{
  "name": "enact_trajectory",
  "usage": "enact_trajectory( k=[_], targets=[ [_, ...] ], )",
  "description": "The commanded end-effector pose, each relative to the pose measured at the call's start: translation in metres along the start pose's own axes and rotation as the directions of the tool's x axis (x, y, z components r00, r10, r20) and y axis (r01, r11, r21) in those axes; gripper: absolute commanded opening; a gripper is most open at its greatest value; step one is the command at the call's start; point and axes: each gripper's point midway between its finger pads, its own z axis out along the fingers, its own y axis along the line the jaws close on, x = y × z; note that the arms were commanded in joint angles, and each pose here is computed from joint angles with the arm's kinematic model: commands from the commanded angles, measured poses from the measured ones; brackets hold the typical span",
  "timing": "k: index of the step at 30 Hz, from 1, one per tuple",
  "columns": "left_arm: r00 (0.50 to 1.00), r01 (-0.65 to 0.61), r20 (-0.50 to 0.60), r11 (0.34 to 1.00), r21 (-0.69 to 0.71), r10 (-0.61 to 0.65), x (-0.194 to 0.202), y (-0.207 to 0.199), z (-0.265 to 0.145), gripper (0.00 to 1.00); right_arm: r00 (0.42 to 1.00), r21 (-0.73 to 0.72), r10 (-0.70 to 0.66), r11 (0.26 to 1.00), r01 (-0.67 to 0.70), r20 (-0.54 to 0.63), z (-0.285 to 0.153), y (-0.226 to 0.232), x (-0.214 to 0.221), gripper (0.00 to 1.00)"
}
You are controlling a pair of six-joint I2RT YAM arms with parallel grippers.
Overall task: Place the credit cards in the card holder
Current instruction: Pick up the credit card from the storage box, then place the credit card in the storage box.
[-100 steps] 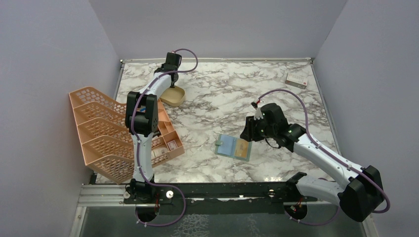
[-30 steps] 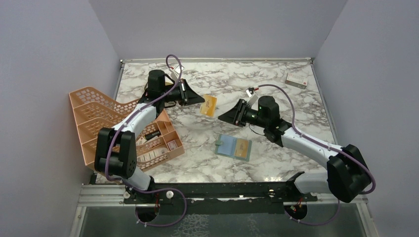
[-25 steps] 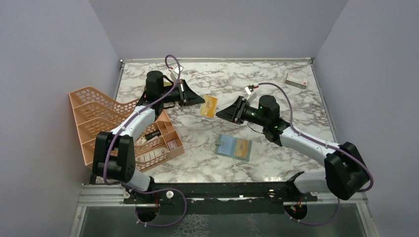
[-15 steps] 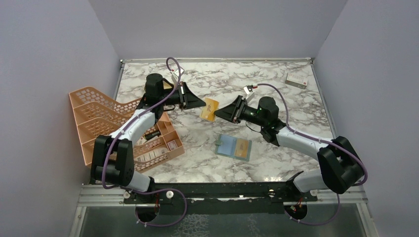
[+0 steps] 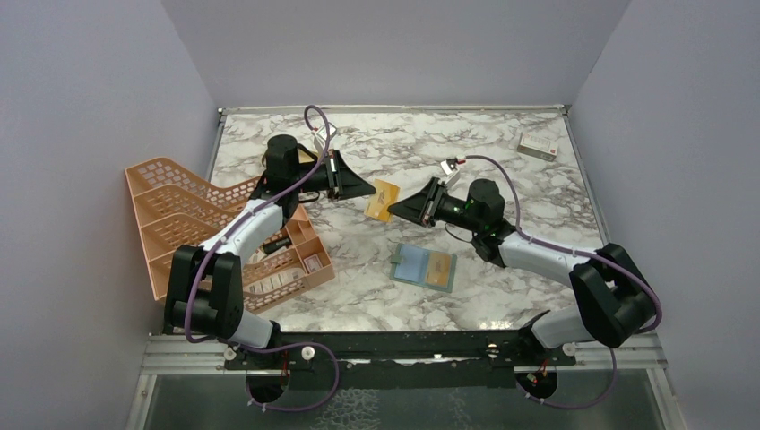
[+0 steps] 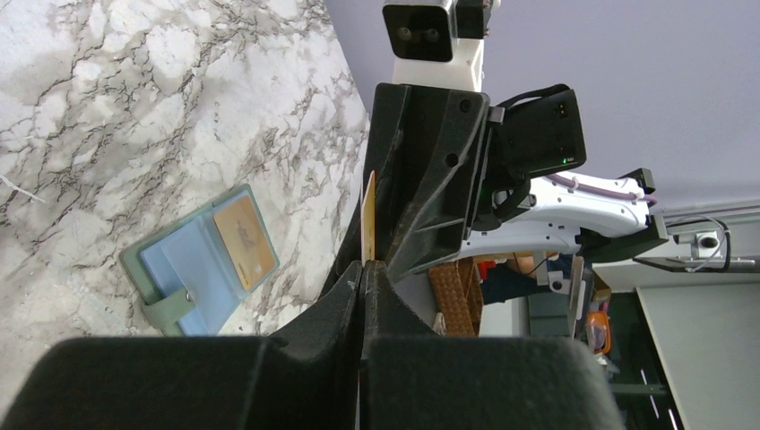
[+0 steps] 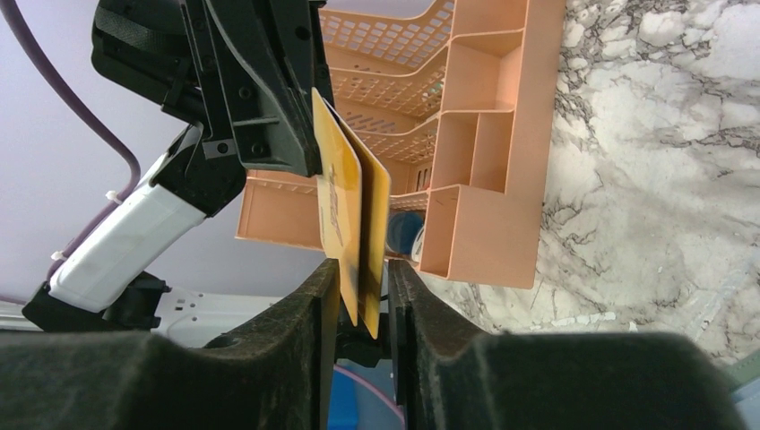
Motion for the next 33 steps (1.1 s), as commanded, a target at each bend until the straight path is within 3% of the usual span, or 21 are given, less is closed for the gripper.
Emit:
enact_trajectory(
  k=[1,4,12,16,23,26,28,33],
  targets=[
    [0.999,-0.043,-0.002,0.999,0.033,0.043,0.002,-0.012,-0.002,0.00,0.999,-0.046,-0.042,0.998,0.043,0.023,-0.006,0.014,-0.001,0.11],
    [0.999,-0.043,0.002,0.999,0.027,0.043,0.001,-0.010,-0.001,0.00,0.998,-0.054,-0.056,0.997,0.058,0.030,-0.008,0.015,-0.001,0.01],
    [0.998,-0.050,0.043,0.999,-0.015,0.051,-0.011,0.008,-0.003,0.00,0.995,-0.031,-0.093,0.995,0.095,0.037,-0.014,0.005,0.004,0.01],
    [0.992,-0.086,0.083,0.988,-0.127,0.097,-0.027,0.021,-0.008,0.00,0.992,-0.005,-0.121,0.993,0.121,0.044,-0.020,0.000,0.006,0.01],
    [0.988,-0.125,0.071,0.984,-0.130,0.135,-0.039,0.009,-0.009,0.00,0.982,0.043,-0.186,0.982,0.184,0.032,-0.026,-0.004,0.007,0.01],
    [0.983,-0.151,0.070,0.967,-0.204,0.169,-0.049,0.020,-0.014,0.00,0.982,0.065,-0.188,0.980,0.187,0.014,-0.029,-0.008,0.011,0.01],
    [0.974,-0.185,0.051,0.910,-0.372,0.219,-0.061,0.046,-0.026,0.00,0.981,0.087,-0.194,0.977,0.194,0.001,-0.032,-0.012,0.013,0.01],
    [0.919,-0.275,-0.023,0.599,-0.752,0.394,-0.113,0.099,-0.076,0.00,0.970,0.122,-0.244,0.962,0.243,-0.011,-0.044,-0.015,0.018,0.01]
  ],
)
